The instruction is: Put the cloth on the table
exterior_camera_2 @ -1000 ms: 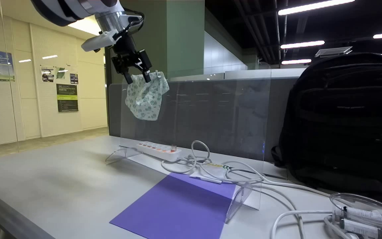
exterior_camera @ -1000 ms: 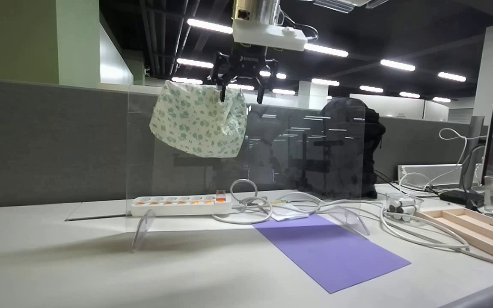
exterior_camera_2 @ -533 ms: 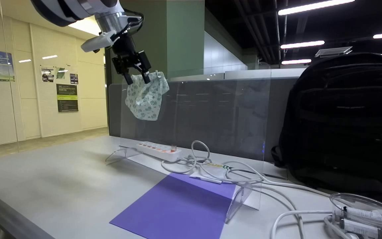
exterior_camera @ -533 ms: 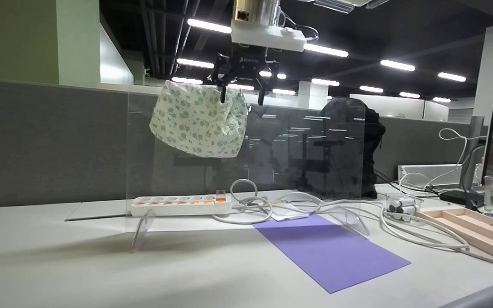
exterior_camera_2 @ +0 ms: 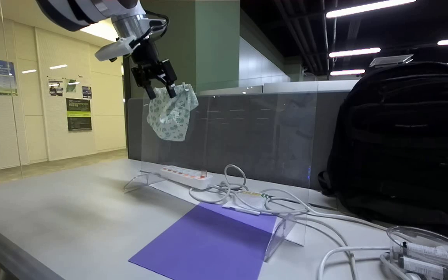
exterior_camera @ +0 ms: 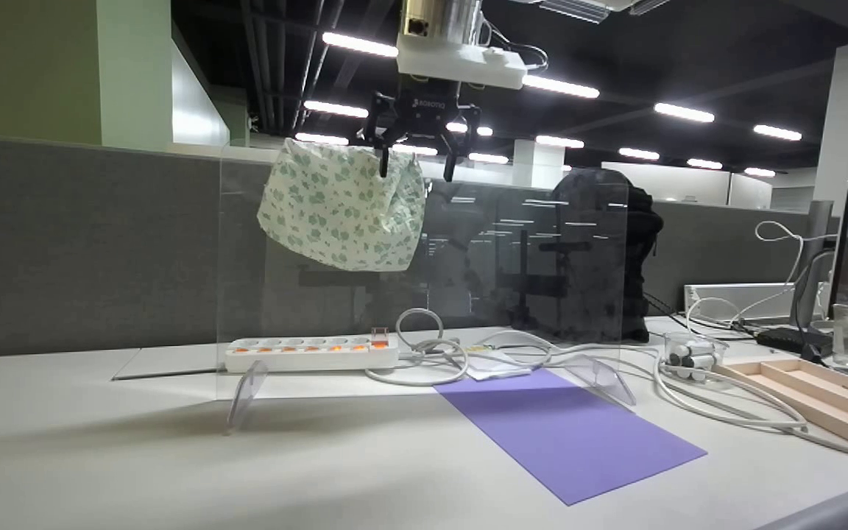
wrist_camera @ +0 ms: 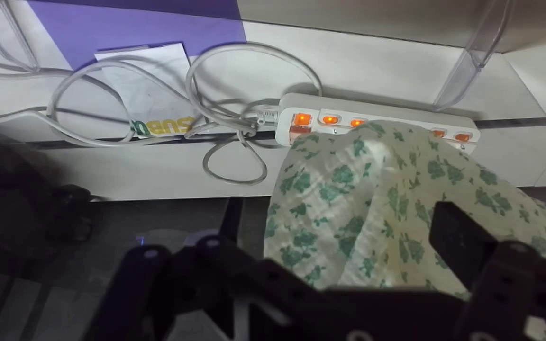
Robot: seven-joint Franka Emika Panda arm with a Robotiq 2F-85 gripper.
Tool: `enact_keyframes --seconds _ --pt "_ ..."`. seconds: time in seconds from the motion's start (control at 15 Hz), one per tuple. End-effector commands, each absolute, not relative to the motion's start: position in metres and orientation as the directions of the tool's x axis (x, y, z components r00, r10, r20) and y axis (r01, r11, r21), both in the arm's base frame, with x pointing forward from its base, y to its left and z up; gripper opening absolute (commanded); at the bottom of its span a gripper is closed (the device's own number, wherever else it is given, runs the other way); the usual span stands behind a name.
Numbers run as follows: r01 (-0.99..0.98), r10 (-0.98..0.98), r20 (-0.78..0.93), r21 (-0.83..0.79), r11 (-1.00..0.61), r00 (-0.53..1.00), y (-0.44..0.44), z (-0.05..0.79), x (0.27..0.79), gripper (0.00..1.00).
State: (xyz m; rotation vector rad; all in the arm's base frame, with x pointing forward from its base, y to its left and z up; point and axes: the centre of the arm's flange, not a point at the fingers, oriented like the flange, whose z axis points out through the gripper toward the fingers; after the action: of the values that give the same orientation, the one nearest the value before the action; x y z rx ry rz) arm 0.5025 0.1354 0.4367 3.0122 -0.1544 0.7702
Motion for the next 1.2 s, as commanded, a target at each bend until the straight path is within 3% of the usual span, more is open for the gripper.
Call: enact_keyframes --seconds 0.0,0.47,0.87,0.93,1.0,1.13 --pt "-0.103 -0.089 0.480 0.003 -0.995 0.873 0.135 0.437 0.503 1.00" --pt "-0.130 -0.088 0.614 0.023 -0.991 0.784 0.147 0.435 0.526 1.00" --pt "-0.093 -0.095 0.633 -0.036 -0.995 0.768 0.158 0.423 0.547 1.00" --pt "-0.095 -0.103 0.635 -0.047 -0.994 0.765 0.158 0.420 0.551 0.75" --pt "-0.088 -0.105 0.635 -0.059 -0.994 0.765 0.158 0.418 0.554 0.74" --pt "-0.075 -0.107 0.638 -0.077 -0.994 0.762 0.159 0.416 0.558 0.59"
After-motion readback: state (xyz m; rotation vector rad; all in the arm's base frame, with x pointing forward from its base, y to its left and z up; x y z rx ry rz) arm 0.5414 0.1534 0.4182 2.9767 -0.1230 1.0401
